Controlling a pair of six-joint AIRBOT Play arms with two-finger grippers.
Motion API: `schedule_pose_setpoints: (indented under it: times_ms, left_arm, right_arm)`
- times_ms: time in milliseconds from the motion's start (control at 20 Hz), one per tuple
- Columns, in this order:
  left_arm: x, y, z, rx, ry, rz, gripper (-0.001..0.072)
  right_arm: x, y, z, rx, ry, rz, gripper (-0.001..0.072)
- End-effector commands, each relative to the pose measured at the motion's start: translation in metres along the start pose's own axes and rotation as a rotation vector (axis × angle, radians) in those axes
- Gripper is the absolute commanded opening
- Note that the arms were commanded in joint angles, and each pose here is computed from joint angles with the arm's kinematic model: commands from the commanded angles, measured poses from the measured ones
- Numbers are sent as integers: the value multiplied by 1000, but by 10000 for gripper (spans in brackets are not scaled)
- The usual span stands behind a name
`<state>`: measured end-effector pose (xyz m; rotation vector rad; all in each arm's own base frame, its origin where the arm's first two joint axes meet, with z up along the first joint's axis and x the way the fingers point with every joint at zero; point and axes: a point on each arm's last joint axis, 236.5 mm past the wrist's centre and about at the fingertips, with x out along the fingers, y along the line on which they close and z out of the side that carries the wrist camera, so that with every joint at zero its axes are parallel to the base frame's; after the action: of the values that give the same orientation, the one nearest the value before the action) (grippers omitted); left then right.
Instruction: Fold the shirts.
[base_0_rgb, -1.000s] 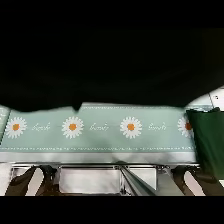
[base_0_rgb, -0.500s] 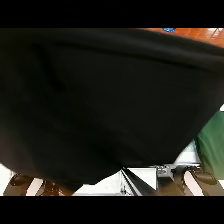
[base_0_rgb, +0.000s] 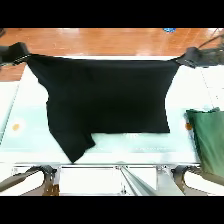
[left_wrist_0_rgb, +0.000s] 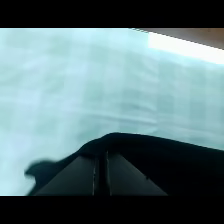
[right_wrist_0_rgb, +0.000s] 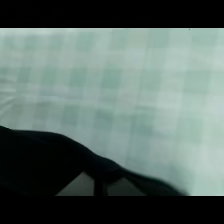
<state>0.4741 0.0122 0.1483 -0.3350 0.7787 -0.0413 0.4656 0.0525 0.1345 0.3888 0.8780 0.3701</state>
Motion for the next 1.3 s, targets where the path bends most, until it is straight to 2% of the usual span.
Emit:
schedule_pose_setpoints:
  times_ms: [0, 200, 450, 650, 800, 1200, 1250]
  left_arm:
    - [90, 0, 2, -161, 87, -89, 19]
    - [141, -12, -27, -196, 233, -128, 19]
    - [147, -17, -52, -144, 322, -141, 20]
    - [124, 8, -82, -53, 479, -138, 20]
    - [118, 27, -111, -66, 605, -112, 20]
    - [142, 23, -181, -89, 778, -116, 20]
    - [144, 20, -184, -86, 786, -117, 29]
  right_arm:
    - [83, -48, 27, 91, 13, 24, 18]
    - [133, -78, 47, 178, 33, 34, 18]
    - [140, -93, 27, 194, 130, 43, 19]
    - [109, -106, -20, 179, 338, 74, 19]
    - [99, -135, -58, 186, 476, -26, 19]
    - [128, -148, -108, 262, 540, -46, 20]
    - [130, -149, -108, 270, 533, -52, 81]
